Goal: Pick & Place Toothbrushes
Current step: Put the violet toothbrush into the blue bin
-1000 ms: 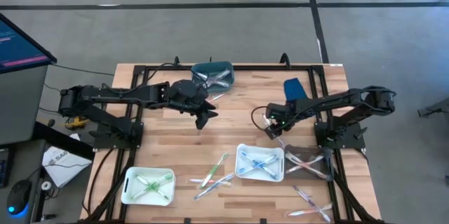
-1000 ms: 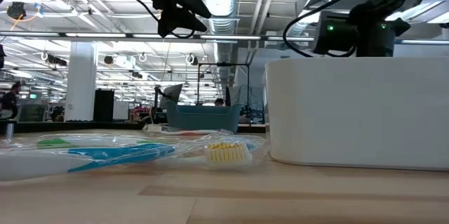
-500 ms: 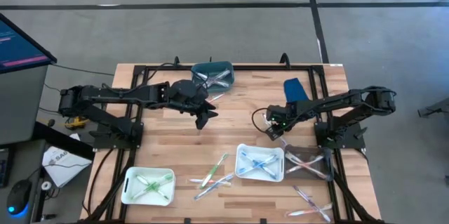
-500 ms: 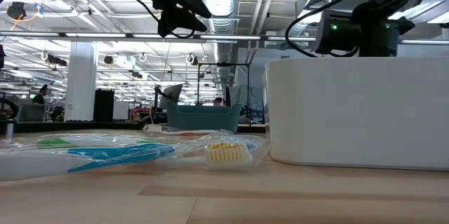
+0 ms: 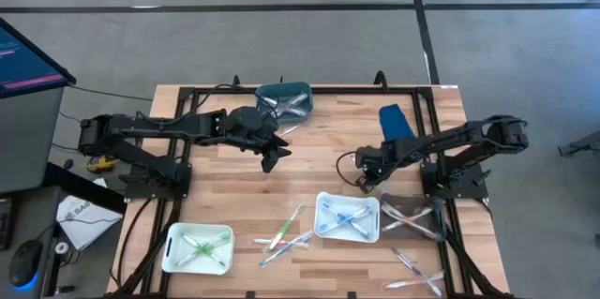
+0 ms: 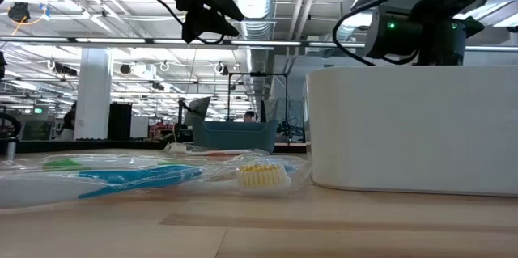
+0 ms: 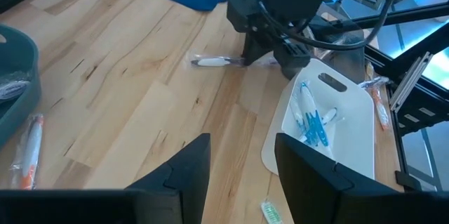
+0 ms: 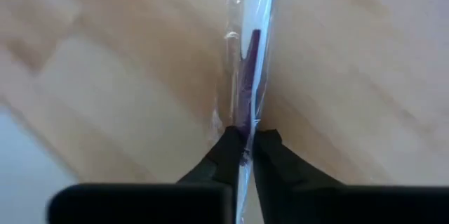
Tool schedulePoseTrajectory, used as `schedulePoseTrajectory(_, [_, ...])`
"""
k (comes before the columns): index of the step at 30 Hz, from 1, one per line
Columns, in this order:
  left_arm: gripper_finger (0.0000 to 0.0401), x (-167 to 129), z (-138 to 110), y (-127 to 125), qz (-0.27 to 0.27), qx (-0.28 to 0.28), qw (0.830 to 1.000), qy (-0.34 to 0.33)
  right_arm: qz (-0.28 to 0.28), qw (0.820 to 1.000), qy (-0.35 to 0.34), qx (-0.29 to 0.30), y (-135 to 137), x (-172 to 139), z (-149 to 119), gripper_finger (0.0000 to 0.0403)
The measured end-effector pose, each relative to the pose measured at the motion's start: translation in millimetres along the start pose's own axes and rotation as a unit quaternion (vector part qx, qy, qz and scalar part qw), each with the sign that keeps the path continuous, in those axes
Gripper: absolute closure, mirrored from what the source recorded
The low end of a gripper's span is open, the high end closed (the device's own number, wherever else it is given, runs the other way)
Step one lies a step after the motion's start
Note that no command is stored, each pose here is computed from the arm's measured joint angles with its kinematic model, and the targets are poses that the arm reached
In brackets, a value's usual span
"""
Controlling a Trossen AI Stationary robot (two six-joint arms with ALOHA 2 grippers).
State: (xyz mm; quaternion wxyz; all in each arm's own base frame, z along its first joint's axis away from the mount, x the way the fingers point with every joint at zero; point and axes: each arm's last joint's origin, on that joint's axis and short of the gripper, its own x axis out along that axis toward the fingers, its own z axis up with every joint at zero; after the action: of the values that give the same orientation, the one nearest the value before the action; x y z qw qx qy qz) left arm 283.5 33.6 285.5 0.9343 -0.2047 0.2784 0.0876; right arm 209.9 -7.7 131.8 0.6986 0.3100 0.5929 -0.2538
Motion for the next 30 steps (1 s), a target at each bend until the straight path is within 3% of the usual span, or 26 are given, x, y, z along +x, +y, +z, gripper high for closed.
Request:
schedulePoseTrajectory(11, [0.0248, 0.0, 0.4, -0.2, -0.001, 0.020, 1.000, -0.002, 0.010, 1.000, 0.019, -0.006, 7.0, -8.2, 3.4, 0.0397])
schedulePoseTrajectory(19, [0.0248, 0.0, 0.5, -0.1, -0.001, 0.055, 0.999, -0.003, 0.053, 0.998, -0.033, 0.012, 20.9, -39.4, 37.4, 0.0401])
schedulePoseTrajectory(30, [0.0248, 0.0, 1.2, -0.3, -0.001, 0.097, 0.995, -0.006, 0.144, 0.986, -0.063, 0.061, 18.5, -79.3, 81.2, 0.0401])
